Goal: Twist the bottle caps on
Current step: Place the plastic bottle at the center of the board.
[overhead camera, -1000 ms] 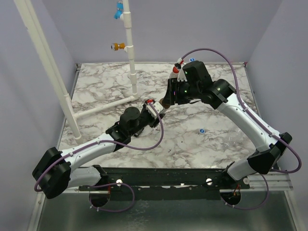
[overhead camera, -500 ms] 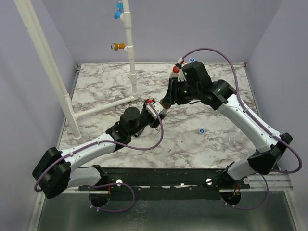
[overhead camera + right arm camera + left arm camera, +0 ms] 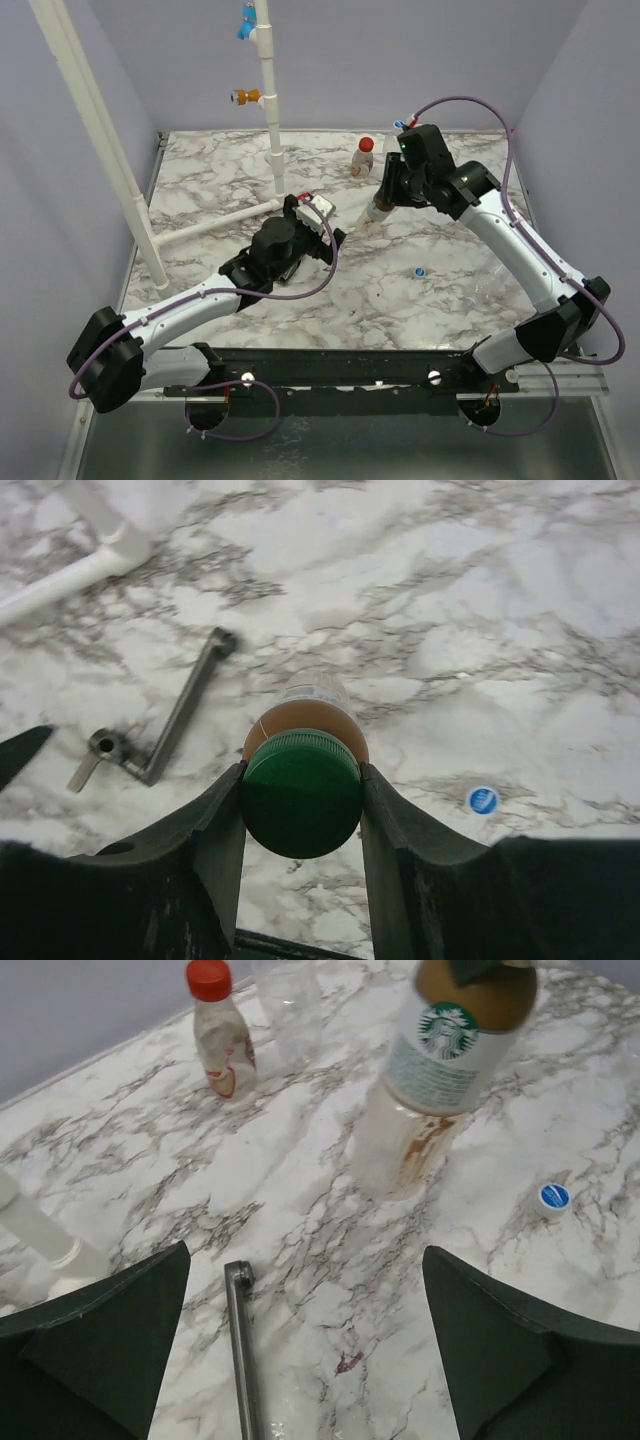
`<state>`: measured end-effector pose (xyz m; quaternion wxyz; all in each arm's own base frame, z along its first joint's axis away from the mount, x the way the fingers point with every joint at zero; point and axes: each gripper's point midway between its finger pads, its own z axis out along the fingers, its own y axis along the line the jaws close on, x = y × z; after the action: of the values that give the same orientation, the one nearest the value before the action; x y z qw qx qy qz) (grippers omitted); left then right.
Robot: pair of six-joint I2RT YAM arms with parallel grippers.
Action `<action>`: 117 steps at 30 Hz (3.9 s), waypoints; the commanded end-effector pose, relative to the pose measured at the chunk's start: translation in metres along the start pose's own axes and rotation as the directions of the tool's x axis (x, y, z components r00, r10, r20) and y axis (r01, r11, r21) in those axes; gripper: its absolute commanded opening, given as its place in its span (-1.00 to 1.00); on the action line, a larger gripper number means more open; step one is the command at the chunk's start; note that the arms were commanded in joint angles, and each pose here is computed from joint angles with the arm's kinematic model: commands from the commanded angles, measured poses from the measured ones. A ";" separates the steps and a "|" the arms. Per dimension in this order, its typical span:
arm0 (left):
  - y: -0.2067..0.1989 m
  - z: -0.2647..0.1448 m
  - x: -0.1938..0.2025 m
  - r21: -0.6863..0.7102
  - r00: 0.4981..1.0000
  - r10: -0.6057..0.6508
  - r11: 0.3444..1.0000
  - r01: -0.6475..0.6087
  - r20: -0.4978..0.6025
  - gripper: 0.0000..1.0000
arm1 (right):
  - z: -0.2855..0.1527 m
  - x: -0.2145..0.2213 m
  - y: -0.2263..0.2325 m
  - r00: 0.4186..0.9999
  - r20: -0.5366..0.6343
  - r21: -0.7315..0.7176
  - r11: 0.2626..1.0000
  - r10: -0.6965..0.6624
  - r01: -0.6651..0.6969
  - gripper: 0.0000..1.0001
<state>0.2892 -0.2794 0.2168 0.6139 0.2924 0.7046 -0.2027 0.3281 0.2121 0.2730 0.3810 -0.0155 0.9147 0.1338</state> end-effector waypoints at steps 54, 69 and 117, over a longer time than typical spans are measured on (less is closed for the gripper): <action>0.056 -0.032 0.011 -0.311 0.977 -0.183 0.940 0.140 -0.113 0.97 | 0.197 -0.101 -0.245 0.987 0.084 0.410 0.898 0.136 -0.158 -0.19; 0.059 -0.033 0.010 -0.316 0.977 -0.183 0.938 0.141 -0.108 0.97 | 0.203 -0.104 -0.248 0.990 0.076 0.415 0.899 0.117 -0.138 0.20; 0.070 -0.039 0.002 -0.337 0.975 -0.209 0.926 0.172 -0.077 0.97 | 0.021 0.034 -0.234 0.894 0.063 0.527 0.746 0.444 -0.407 0.91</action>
<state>0.3080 -0.2047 0.2253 0.5913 0.1324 0.7866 -0.1188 0.4053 0.0160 0.2171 0.3632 0.2222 0.9048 -0.0001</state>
